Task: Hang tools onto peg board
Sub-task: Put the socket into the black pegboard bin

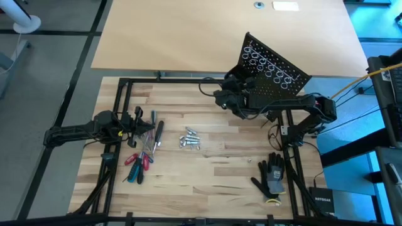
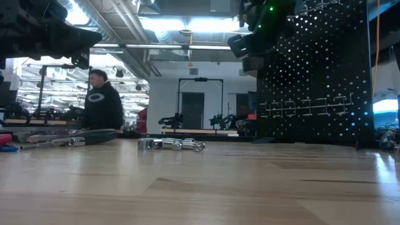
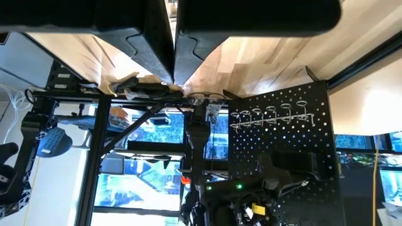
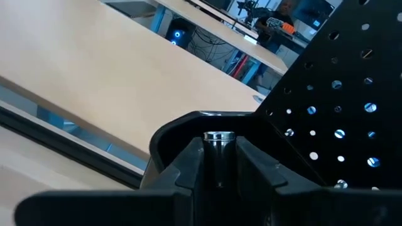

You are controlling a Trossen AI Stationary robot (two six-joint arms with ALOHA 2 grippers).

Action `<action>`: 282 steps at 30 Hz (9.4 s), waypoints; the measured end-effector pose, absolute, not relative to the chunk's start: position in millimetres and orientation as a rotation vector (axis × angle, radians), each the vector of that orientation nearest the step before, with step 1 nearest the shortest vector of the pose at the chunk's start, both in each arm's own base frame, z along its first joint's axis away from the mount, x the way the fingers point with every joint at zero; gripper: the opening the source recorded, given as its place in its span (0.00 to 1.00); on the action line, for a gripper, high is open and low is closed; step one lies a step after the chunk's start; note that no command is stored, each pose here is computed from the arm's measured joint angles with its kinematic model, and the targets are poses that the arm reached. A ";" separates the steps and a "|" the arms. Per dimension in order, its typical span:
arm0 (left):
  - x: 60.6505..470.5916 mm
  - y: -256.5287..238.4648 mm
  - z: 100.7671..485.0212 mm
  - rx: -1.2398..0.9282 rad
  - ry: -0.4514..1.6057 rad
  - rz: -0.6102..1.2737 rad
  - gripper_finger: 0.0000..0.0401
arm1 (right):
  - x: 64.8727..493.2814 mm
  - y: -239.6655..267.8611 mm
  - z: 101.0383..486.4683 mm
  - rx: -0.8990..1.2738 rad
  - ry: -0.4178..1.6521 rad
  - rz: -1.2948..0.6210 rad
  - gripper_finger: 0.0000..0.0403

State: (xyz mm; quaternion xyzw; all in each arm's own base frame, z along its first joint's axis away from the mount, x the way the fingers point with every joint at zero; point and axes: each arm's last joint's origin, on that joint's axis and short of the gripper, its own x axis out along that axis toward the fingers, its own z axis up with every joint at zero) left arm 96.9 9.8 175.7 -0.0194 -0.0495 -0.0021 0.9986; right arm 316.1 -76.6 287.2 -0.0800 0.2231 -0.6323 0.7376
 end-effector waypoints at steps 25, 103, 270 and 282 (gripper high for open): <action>96.9 9.8 175.8 -0.042 -0.100 -0.004 0.00 | 332.6 -33.7 339.9 -0.247 0.432 -1.232 0.52; 96.9 9.8 175.9 -0.057 -0.100 -0.005 0.00 | 426.1 85.2 119.4 0.490 0.871 -0.579 0.35; 96.8 9.8 176.6 -0.054 -0.108 -0.005 0.00 | 426.7 51.5 145.6 -0.030 1.018 -0.158 0.41; 96.8 9.8 176.4 -0.056 -0.105 -0.005 0.00 | 435.5 55.7 151.2 -0.017 0.919 -0.070 0.41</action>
